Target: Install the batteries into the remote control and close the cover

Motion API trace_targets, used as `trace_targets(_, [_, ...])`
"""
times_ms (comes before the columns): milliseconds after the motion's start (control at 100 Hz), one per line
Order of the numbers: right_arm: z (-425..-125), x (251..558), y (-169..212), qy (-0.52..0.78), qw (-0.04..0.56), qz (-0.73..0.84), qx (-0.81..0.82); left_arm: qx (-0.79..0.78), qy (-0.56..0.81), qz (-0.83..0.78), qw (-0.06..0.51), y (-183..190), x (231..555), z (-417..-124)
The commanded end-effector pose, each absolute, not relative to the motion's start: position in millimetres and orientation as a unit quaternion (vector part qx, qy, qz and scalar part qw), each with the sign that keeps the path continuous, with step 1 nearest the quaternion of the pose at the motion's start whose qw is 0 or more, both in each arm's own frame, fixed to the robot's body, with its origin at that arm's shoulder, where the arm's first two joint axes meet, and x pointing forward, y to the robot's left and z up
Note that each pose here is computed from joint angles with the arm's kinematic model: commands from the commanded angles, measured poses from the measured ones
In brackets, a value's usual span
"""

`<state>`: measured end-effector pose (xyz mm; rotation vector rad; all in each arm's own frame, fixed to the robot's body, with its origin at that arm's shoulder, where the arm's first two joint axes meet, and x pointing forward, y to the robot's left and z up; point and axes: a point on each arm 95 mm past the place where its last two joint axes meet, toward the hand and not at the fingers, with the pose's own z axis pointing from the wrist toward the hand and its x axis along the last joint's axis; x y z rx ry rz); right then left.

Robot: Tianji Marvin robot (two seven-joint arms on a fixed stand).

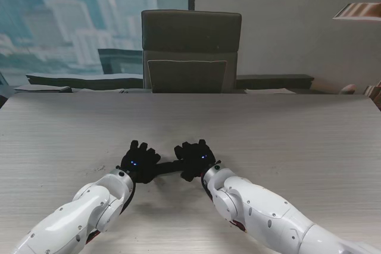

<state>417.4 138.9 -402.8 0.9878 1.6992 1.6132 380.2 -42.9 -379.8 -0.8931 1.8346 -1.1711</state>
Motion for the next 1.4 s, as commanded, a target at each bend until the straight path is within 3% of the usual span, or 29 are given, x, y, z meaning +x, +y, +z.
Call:
trace_targets(0, [-404.5, 413.9, 139.9, 0.643, 0.283, 0.605, 0.375, -0.363, 0.740, -0.435, 0.363, -39.7, 367.1, -402.1])
trace_targets(1390, [-409.9, 415.5, 141.5, 0.647, 0.271, 0.599, 0.386, -0.361, 0.741, -0.435, 0.362, -40.5, 367.7, -401.1])
